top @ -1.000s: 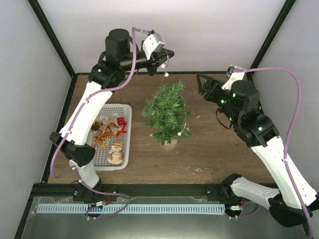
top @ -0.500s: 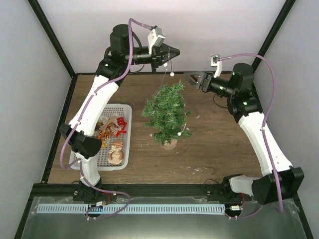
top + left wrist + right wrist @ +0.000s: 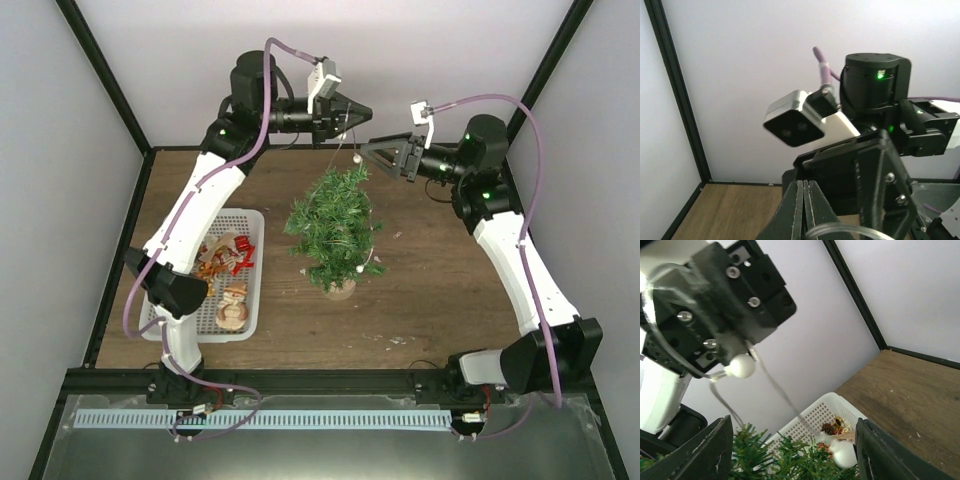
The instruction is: Decorate the small christmas tree
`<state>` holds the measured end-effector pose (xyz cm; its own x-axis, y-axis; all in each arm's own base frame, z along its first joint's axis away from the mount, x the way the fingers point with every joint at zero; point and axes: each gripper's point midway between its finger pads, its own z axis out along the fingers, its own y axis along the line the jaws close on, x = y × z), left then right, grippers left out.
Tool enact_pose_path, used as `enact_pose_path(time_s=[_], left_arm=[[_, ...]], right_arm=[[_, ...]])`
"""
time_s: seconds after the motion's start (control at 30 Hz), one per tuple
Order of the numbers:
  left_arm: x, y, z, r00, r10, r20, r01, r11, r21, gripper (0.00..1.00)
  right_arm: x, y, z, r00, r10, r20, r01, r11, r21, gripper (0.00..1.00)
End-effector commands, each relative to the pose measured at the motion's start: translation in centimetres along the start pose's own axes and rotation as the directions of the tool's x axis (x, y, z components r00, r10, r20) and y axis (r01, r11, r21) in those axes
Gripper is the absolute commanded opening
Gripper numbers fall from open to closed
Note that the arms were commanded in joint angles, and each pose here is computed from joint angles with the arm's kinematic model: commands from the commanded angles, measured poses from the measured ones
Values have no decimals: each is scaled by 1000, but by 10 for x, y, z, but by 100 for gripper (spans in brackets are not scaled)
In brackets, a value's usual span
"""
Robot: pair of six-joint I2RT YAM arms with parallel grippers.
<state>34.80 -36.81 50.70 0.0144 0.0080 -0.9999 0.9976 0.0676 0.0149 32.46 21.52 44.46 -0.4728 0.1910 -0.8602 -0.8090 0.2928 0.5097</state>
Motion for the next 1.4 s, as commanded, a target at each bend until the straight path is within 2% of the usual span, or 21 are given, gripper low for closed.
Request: enact_pose_path(time_s=[0.0, 0.27, 0.6, 0.77, 1.0, 1.37], left_arm=[[-7, -6, 5, 1000, 7, 21, -8, 999, 37, 0], [-4, -8, 9, 1000, -16, 22, 15, 998, 60, 1], [0, -5, 13, 999, -32, 18, 31, 997, 67, 2], [2, -2, 15, 999, -29, 19, 28, 998, 60, 2], [2, 1, 16, 999, -34, 23, 33, 998, 60, 2], [0, -1, 17, 999, -35, 27, 33, 997, 76, 3]], right_arm=[[-12, 3, 2, 999, -35, 9, 35, 999, -34, 60], [-16, -15, 14, 1000, -2, 4, 2, 999, -37, 60], [-18, -4, 32, 999, -19, -26, 17, 995, -103, 58], [-18, -6, 27, 1000, -28, -12, 28, 998, -48, 62], [-12, -6, 28, 1000, -18, -23, 16, 998, -69, 64], [1, -9, 52, 998, 8, -61, -15, 994, -113, 61]])
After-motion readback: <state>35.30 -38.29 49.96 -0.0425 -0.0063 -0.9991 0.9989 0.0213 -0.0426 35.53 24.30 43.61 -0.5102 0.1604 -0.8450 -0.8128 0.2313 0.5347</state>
